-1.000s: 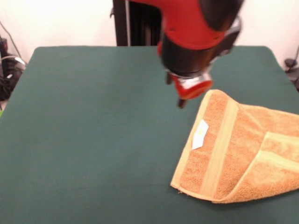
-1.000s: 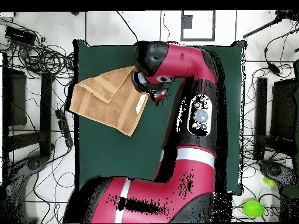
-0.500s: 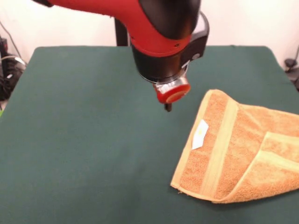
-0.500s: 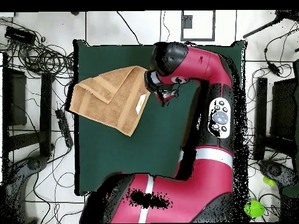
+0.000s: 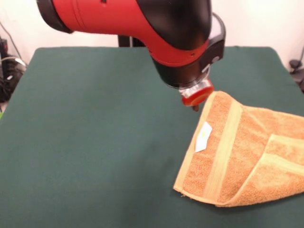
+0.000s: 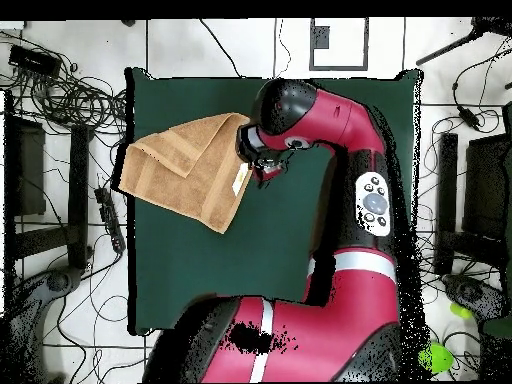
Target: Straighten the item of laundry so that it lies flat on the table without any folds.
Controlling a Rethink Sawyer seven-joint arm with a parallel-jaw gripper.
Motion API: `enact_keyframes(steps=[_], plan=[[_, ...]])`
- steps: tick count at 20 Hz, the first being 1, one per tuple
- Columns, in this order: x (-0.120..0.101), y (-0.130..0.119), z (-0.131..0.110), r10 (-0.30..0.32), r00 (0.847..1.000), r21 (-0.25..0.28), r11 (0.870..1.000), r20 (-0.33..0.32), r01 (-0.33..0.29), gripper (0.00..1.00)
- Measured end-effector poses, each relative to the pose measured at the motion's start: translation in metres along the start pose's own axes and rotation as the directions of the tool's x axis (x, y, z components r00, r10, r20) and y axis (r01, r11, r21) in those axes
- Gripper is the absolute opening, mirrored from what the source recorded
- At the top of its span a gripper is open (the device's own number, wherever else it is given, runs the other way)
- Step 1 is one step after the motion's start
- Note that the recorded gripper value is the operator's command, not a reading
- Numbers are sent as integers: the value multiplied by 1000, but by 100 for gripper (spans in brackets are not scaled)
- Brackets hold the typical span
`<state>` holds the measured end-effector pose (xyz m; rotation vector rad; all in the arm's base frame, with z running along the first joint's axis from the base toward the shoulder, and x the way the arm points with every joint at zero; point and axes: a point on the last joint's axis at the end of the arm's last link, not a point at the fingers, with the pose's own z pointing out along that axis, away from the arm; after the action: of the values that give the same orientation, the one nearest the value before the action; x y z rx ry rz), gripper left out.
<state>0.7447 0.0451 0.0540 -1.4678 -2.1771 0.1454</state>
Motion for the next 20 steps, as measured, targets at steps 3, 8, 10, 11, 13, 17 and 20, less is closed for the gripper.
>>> enact_keyframes(steps=[3, 8, 10, 11, 13, 17, 20], plan=[[7, 1, 8, -10, 1000, 14, 1000, -8, 10, 100], [12, -2, 21, -19, 1000, 44, 999, 0, 19, 100], [13, -2, 28, -23, 1000, 52, 998, 6, 23, 100], [13, -1, 32, -25, 1000, 50, 998, 11, 25, 100], [13, 1, 35, -27, 999, 45, 999, 17, 26, 100], [11, 7, 52, -29, 999, 32, 999, 27, 29, 100], [9, 11, 65, -32, 999, 21, 999, 29, 32, 100]])
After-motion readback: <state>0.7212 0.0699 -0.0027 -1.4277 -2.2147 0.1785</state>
